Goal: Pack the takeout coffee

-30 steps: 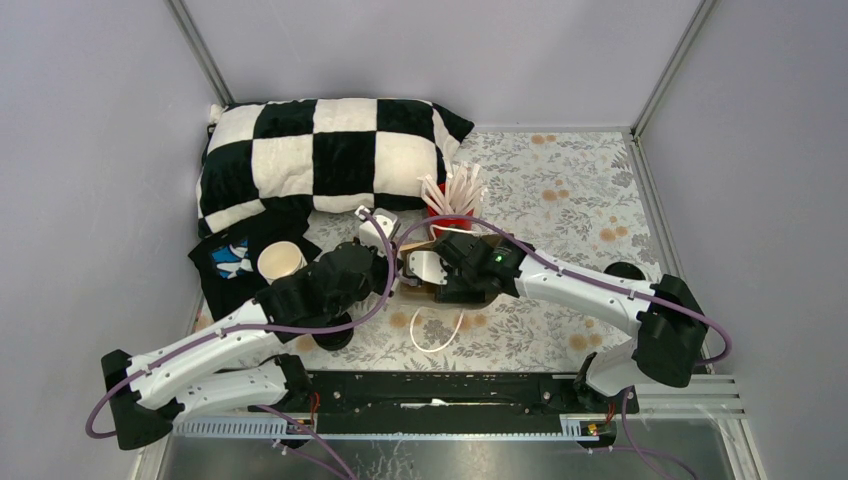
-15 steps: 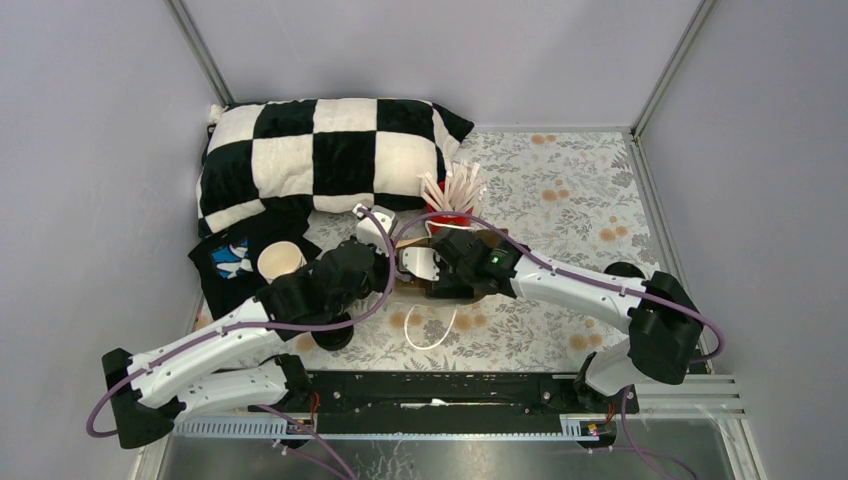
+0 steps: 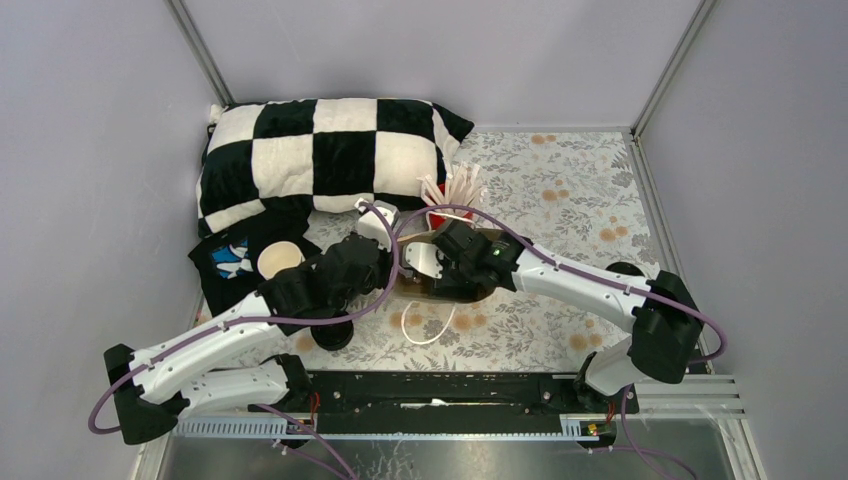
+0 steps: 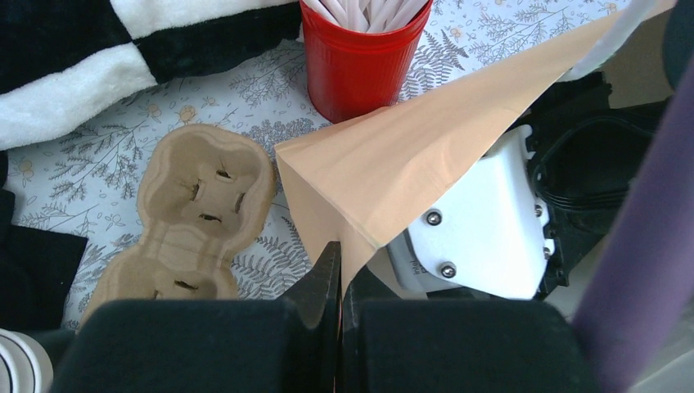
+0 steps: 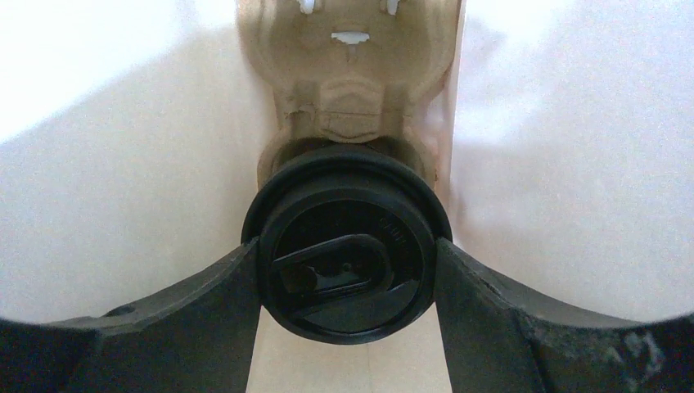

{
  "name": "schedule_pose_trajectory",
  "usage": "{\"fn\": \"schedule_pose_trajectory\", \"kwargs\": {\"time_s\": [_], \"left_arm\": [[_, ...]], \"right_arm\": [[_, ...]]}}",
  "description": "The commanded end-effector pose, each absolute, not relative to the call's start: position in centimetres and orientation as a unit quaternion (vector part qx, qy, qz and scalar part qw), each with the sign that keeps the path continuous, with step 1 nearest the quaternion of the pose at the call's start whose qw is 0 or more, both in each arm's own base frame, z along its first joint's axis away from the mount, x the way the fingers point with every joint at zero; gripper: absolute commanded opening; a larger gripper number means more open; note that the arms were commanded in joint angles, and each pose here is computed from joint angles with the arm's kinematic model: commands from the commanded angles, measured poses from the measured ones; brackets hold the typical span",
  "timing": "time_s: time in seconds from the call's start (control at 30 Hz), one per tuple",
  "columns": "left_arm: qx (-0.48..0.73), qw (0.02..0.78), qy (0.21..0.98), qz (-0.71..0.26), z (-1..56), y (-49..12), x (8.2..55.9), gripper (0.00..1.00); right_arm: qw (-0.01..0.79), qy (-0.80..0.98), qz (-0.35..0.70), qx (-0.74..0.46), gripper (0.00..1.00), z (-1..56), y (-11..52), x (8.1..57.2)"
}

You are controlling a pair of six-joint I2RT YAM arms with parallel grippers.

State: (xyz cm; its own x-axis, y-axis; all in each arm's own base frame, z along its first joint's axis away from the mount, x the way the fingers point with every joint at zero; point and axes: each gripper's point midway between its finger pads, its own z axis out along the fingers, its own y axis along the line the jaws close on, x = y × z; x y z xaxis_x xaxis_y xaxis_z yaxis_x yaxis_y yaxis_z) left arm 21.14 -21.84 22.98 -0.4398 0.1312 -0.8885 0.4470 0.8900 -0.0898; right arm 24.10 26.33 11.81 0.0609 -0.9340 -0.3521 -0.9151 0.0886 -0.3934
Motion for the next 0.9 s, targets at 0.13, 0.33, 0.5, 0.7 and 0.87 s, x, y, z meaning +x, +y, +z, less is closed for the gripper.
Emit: {"fn": "schedule_pose_trajectory", "kwargs": {"time_s": [0.13,0.33,0.5,0.7,0.87], "left_arm": [[0.151,0.498,0.842,-0.14,22.9,-21.5,21.6,0.0],[0.144,0.496,0.844,-0.145,22.3,-21.7,21.5,0.0],[0.143,0.488,0.849,-0.144,22.2,-21.9,21.5,0.0],[0.139,0.482,0.853,-0.144,22.8,-22.1,21.6,0.0],[0.144,0.477,0.849,-0.174,24.2,-23.0,21.1,0.0]], "right_arm": [[0.247,0.732,0.027,-0.635,1.0,13.9,25.4,20.8],[0.256,0.733,0.006,-0.63,1.0,15.0,25.8,20.1],[0.284,0.752,-0.003,-0.595,1.0,17.0,26.2,19.4],[0.305,0.756,-0.035,-0.577,1.0,17.2,27.0,19.3],[0.298,0.765,-0.038,-0.569,0.86,16.6,28.1,19.6]]}}
